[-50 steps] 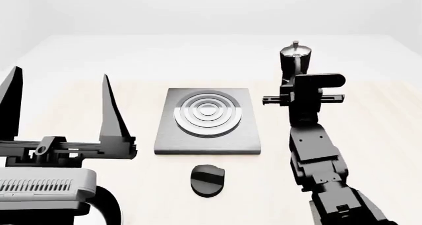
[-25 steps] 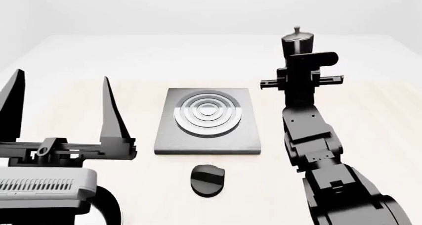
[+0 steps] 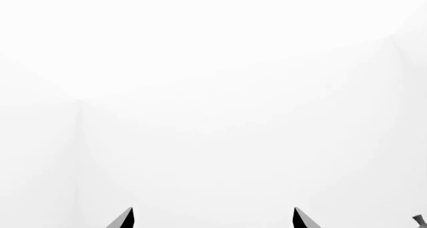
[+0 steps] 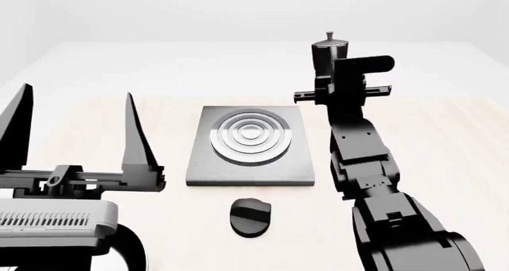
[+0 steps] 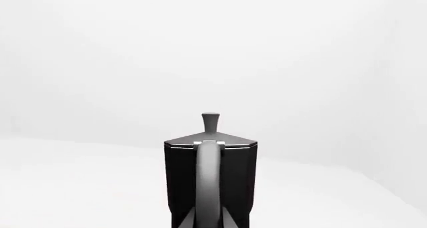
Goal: Turn on the stove and put the moka pot on it.
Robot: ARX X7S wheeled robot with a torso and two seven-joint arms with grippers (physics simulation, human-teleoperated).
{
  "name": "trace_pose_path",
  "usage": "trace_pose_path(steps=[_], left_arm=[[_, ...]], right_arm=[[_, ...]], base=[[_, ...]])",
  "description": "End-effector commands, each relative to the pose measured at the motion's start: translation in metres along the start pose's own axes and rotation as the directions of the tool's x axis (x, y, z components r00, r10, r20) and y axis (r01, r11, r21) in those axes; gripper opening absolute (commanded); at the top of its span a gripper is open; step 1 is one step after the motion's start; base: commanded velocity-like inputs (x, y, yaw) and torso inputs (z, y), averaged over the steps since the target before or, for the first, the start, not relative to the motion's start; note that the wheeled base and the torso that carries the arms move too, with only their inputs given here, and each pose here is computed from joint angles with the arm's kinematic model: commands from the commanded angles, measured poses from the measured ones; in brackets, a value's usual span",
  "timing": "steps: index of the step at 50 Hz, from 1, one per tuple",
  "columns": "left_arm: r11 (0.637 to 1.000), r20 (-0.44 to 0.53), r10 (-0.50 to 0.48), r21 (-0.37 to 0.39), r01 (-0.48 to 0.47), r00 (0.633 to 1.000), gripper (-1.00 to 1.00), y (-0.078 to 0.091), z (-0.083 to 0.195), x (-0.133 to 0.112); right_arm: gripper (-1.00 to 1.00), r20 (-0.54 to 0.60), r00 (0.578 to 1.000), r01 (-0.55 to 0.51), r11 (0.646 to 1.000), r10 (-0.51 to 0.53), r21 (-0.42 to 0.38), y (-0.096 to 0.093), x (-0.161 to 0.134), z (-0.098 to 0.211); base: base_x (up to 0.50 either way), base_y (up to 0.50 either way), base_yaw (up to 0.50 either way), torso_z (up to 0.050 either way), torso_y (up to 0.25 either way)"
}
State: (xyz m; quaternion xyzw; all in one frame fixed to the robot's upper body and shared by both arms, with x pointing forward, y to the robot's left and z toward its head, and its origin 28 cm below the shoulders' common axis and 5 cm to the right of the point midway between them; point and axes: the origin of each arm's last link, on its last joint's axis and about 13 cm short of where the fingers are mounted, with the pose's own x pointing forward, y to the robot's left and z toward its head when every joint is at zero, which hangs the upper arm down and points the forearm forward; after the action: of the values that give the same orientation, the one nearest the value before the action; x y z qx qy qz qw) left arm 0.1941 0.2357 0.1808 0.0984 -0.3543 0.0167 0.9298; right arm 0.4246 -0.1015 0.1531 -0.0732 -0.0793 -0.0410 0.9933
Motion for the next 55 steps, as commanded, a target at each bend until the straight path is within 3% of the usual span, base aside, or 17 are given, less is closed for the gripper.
trace_pose_path(steps=[1,19,40,55], left_arm=[[1.0,-0.002,-0.001,-0.002,0.001,1.0,1.0,-0.001,-0.001,0.0],[1.0,-0.008,-0.001,-0.008,0.001,1.0,1.0,-0.001,-0.004,-0.002],[1.0,-0.008,-0.004,-0.008,0.003,1.0,1.0,-0.001,-0.003,-0.001],[1.0,-0.011,-0.004,-0.01,0.004,1.0,1.0,-0.001,-0.004,-0.002]], right_arm=[[-1.0,0.065,0.98,-0.188,0.982,0.186,0.031,0.007,0.002,0.008],[-1.0,0.106,0.948,-0.308,0.95,0.301,0.049,0.018,0.0,0.009],[-1.0,0.064,0.968,-0.25,0.96,0.244,0.123,0.033,-0.004,0.005],[-1.0,0.092,0.958,-0.284,0.946,0.273,0.154,0.046,-0.011,0.001]], base=[[0.0,0.0,0.0,0.0,0.0],[0.0,0.0,0.0,0.0,0.002],[0.0,0.0,0.0,0.0,0.001],[0.0,0.0,0.0,0.0,0.001]])
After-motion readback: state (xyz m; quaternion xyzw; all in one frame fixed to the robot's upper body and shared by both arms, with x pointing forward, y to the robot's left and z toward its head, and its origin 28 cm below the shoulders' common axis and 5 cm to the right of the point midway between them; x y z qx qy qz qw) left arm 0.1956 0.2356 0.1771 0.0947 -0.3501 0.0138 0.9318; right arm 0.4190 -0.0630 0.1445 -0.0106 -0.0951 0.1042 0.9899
